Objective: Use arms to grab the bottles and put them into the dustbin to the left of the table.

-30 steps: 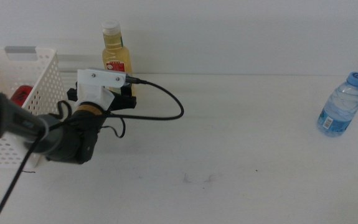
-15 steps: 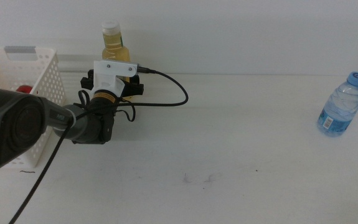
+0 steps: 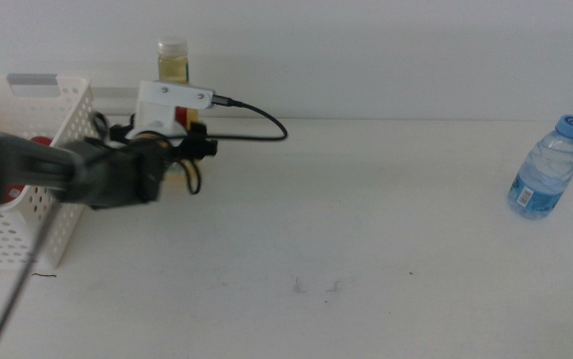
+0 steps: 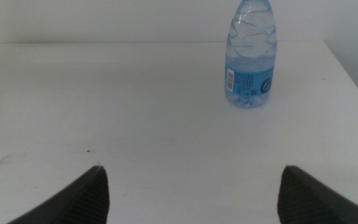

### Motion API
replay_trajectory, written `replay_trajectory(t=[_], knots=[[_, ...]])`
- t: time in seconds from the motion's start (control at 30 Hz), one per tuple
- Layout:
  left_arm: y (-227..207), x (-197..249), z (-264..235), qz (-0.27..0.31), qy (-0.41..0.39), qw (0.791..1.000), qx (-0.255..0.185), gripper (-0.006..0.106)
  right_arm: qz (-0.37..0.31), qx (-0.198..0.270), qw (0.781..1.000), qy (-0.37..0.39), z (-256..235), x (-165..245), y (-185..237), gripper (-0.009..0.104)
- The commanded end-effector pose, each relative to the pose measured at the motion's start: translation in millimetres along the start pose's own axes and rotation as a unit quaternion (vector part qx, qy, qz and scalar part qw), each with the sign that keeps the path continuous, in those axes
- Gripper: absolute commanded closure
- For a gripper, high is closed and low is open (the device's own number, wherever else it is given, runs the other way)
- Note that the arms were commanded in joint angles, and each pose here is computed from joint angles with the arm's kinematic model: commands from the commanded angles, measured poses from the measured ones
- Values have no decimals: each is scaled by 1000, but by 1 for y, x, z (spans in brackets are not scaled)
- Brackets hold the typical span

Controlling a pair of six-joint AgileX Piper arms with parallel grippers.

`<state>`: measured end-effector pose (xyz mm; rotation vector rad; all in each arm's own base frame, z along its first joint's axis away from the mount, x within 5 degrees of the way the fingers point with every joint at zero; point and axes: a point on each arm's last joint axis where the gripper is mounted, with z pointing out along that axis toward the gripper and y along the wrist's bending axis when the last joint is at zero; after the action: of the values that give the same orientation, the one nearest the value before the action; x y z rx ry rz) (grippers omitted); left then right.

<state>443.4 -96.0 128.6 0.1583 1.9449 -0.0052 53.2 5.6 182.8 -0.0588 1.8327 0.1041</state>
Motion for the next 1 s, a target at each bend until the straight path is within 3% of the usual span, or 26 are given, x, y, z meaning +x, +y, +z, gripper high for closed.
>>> replay_trajectory(t=[0.0,0.13,0.23,0.33,0.53,0.7,0.97], knots=[[4,-30,-40,-1,32,999,19,102,-6,6,1000,-6,0,0,-1,10],[-2,-58,-110,-3,183,977,109,102,-6,6,1000,-6,0,0,-1,10],[1,-84,-154,-12,213,968,134,102,-6,6,1000,-6,0,0,-1,10],[18,-104,-173,-23,234,966,110,102,-6,6,1000,-6,0,0,-1,10],[81,-141,-179,-28,355,933,58,102,-6,6,1000,-6,0,0,-1,10],[139,-170,-170,-35,359,932,26,102,-6,6,1000,-6,0,0,-1,10],[188,-145,-132,-30,385,922,23,102,-6,6,1000,-6,0,0,-1,10]])
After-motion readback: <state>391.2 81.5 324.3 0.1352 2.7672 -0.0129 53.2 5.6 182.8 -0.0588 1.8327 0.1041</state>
